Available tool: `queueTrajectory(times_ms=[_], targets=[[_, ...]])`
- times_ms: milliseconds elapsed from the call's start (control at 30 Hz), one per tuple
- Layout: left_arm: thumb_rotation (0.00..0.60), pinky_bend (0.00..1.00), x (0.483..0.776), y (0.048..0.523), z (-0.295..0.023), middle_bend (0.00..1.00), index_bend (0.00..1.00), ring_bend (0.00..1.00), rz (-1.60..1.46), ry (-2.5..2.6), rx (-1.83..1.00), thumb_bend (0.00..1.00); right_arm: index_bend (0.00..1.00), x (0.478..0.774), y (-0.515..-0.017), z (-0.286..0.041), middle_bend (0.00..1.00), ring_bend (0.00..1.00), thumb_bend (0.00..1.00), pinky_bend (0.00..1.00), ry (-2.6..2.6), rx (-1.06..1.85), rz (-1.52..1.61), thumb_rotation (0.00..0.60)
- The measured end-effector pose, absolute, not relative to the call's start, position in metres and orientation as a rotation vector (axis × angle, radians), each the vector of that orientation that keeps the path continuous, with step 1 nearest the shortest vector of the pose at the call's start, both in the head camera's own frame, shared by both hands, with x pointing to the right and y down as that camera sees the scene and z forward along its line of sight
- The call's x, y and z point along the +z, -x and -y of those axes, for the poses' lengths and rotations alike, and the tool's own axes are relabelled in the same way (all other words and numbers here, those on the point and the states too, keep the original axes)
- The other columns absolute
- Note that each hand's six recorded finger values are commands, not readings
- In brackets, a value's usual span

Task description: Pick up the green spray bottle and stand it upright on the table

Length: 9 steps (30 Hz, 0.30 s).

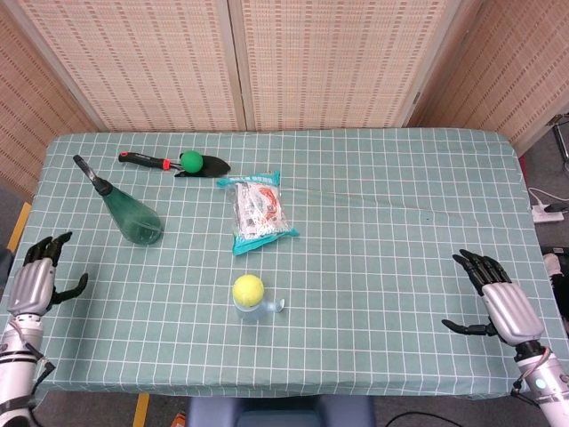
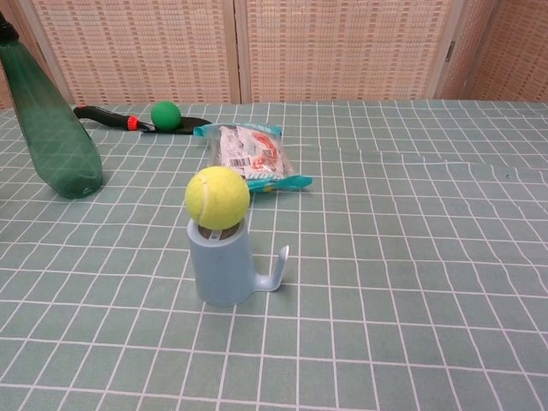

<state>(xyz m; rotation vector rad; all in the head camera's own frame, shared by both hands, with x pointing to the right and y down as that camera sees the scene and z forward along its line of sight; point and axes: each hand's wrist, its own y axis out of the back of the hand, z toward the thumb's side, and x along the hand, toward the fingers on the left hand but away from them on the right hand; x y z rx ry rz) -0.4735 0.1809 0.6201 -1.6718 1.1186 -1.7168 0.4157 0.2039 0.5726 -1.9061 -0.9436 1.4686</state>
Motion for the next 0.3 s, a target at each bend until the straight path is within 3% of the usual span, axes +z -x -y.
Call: queueTrajectory(times_ms=[100, 300], targets=[[0.600, 0.00, 0.6215, 0.4775, -0.1931, 0.11, 0.13, 0.00, -0.896, 1.645, -1.740, 0.31, 0.00, 0.5736, -0.4158, -0.2039, 0.00, 0.00, 0.00, 0.00, 1.887, 1.480, 0.926, 0.600], [0.600, 0.01, 0.6246, 0.4685, -0.1970, 0.11, 0.14, 0.00, -0.804, 1.698, -1.642, 0.31, 0.00, 0.5748, -0.4159, -0.2041, 0.00, 0.00, 0.00, 0.00, 1.870, 1.496, 0.920, 0.600]])
